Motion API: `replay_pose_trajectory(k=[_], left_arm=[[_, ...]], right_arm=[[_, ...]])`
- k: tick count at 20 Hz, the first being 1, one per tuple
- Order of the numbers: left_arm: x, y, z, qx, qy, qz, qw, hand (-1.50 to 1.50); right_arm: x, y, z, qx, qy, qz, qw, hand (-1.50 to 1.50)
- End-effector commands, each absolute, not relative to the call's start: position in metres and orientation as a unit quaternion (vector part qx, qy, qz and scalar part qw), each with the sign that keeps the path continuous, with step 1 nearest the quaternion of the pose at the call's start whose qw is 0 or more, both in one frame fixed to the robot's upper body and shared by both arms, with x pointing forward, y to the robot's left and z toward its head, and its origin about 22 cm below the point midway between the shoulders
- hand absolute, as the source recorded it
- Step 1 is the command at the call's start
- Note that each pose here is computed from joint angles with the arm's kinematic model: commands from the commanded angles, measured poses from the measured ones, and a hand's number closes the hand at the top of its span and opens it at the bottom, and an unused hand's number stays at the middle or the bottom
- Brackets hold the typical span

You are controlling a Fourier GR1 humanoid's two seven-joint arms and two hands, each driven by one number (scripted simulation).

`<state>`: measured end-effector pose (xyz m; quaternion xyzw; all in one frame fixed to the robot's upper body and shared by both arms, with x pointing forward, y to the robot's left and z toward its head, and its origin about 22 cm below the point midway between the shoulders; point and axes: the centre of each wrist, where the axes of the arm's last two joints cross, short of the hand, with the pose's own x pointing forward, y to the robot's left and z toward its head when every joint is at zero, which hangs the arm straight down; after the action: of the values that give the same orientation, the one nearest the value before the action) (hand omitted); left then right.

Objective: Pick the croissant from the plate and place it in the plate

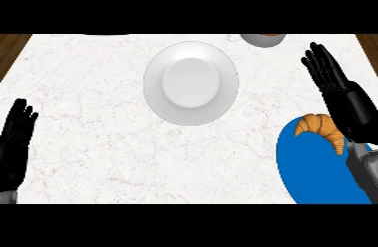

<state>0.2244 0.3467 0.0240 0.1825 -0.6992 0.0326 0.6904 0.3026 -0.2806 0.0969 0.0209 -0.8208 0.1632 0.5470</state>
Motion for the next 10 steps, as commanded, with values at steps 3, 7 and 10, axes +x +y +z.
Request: replay_pose_trajectory(k=[3, 7, 10], left_arm=[[0.226, 0.355, 0.028, 0.214, -0.697, -0.046, 0.683, 0.00], [0.219, 0.343, 0.010, 0.208, -0.683, -0.120, 0.689, 0.00], [0.204, 0.344, -0.005, 0.207, -0.682, -0.125, 0.691, 0.00]], right_arm=[[0.312, -0.277, 0.092, 0.252, -0.757, 0.158, 0.582, -1.50], [0.321, -0.327, 0.133, 0.153, -0.757, 0.296, 0.562, -1.50], [0.312, -0.376, 0.077, 0.257, -0.788, 0.087, 0.552, -1.50]])
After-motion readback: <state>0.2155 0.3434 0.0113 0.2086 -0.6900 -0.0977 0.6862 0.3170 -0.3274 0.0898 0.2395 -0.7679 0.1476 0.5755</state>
